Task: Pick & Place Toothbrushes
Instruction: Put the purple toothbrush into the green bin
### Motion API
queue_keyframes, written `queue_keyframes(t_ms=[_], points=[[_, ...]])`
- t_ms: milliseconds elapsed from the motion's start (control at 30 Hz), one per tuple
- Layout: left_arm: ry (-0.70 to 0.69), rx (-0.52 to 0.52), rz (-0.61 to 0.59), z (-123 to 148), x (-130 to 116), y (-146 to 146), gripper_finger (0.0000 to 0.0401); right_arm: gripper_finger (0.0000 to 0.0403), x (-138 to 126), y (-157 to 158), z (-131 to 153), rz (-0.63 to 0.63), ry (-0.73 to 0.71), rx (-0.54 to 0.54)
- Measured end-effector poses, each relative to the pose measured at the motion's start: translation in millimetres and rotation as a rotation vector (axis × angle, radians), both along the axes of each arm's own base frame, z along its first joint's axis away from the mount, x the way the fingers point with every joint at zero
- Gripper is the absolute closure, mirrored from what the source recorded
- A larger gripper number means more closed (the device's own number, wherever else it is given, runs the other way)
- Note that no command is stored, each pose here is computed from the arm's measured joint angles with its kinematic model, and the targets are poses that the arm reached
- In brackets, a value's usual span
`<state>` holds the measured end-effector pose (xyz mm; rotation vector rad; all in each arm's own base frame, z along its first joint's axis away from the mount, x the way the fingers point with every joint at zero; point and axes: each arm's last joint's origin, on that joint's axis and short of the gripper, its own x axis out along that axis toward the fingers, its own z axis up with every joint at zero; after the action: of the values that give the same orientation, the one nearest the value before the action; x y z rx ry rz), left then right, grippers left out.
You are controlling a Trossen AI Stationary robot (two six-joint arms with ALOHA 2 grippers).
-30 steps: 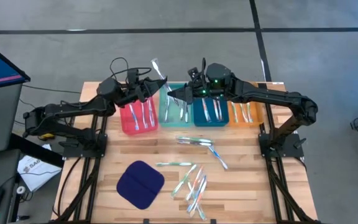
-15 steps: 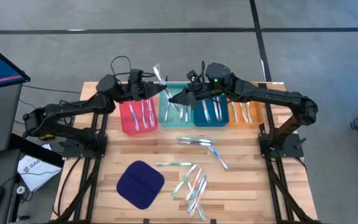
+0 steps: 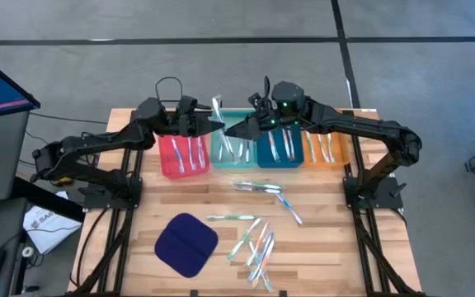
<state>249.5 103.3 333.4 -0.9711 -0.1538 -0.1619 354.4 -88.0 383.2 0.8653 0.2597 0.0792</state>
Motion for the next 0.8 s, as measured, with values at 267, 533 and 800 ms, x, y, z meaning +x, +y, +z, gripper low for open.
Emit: queue_keyframes(t_ms=[267,533,800], points=[[0.04,-0.014,0.006,-11.4,9.1,4.8,0.0391,0.0142,0.0,1.6,-0.4,0.019,0.012,0.052],[0.034,-0.01,0.011,-14.8,12.8,7.5,0.0391,0.0174,1.3,0.7,-3.6,0.017,0.029,0.056],[-0.001,-0.007,0.032,-11.2,9.8,12.5,0.0391,0.0216,7.6,-0.9,-12.7,0.018,0.055,0.064]])
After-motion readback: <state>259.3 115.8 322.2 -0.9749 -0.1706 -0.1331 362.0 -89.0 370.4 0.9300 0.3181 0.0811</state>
